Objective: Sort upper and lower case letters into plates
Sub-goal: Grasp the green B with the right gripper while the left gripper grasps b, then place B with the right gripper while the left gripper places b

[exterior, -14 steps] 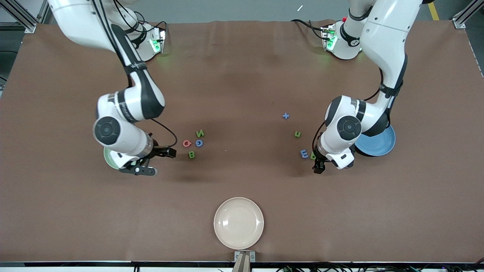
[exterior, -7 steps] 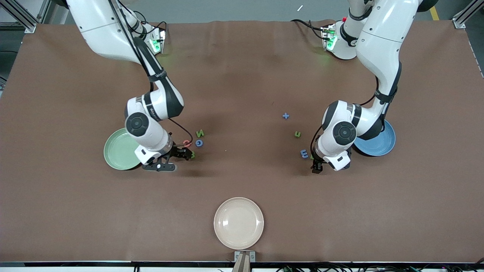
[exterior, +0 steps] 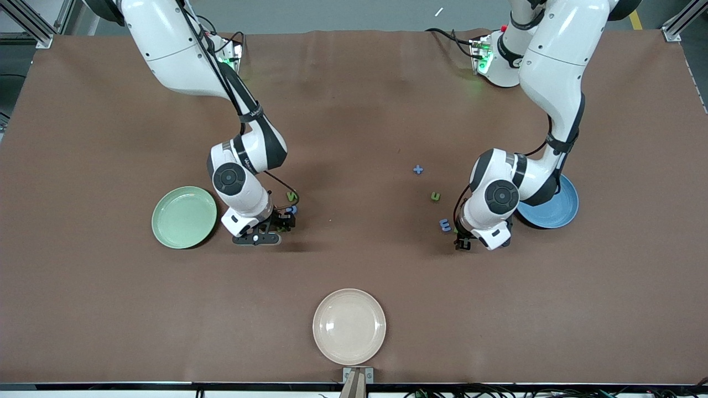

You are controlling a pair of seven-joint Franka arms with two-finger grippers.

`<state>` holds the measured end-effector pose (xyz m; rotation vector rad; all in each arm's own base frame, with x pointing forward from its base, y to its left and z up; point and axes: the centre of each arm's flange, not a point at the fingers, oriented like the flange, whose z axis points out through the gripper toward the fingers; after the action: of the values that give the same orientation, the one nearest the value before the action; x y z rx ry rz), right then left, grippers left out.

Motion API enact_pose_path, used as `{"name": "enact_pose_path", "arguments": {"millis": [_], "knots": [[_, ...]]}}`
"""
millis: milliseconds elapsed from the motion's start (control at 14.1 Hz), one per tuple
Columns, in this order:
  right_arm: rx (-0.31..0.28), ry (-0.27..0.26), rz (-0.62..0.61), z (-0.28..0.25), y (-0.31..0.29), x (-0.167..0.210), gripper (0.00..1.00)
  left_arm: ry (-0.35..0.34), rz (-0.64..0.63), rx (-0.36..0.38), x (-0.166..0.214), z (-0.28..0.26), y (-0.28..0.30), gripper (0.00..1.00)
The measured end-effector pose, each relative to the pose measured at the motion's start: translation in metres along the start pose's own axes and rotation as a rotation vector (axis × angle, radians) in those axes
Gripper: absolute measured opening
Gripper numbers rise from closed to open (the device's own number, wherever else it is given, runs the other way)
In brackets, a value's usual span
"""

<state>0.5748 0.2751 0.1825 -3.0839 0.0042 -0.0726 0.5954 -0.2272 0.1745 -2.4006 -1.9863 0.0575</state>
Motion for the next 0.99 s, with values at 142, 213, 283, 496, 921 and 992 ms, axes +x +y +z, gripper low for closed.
{"name": "enact_pose_path", "arguments": {"millis": [142, 213, 283, 496, 921, 992], "knots": [[0.0, -0.001, 0.0, 0.0005, 0.0, -0.0001, 0.73, 0.0, 0.0, 0.001, 0.0001, 0.0003, -0.0003, 0.66], [-0.001, -0.002, 0.0, 0.001, 0.0001, -0.0003, 0.67, 0.0, 0.0, -0.002, -0.0001, -0.0008, 0.0006, 0.58], [-0.001, -0.002, 0.0, 0.0015, 0.0001, -0.0005, 0.67, 0.0, 0.0, -0.002, -0.0001, -0.0007, 0.0005, 0.58], [-0.002, -0.004, -0.005, 0.0025, -0.0023, -0.002, 0.61, 0.0, 0.001, -0.006, -0.0003, -0.0021, 0.0017, 0.46], [-0.004, -0.008, -0.008, 0.0048, -0.0041, -0.0038, 0.52, 0.0, 0.001, -0.008, -0.0004, -0.0028, 0.0023, 0.36], [-0.005, -0.008, -0.007, 0.0042, -0.0031, -0.0031, 0.46, 0.0, 0.001, -0.008, -0.0004, -0.003, 0.0023, 0.36]]}}
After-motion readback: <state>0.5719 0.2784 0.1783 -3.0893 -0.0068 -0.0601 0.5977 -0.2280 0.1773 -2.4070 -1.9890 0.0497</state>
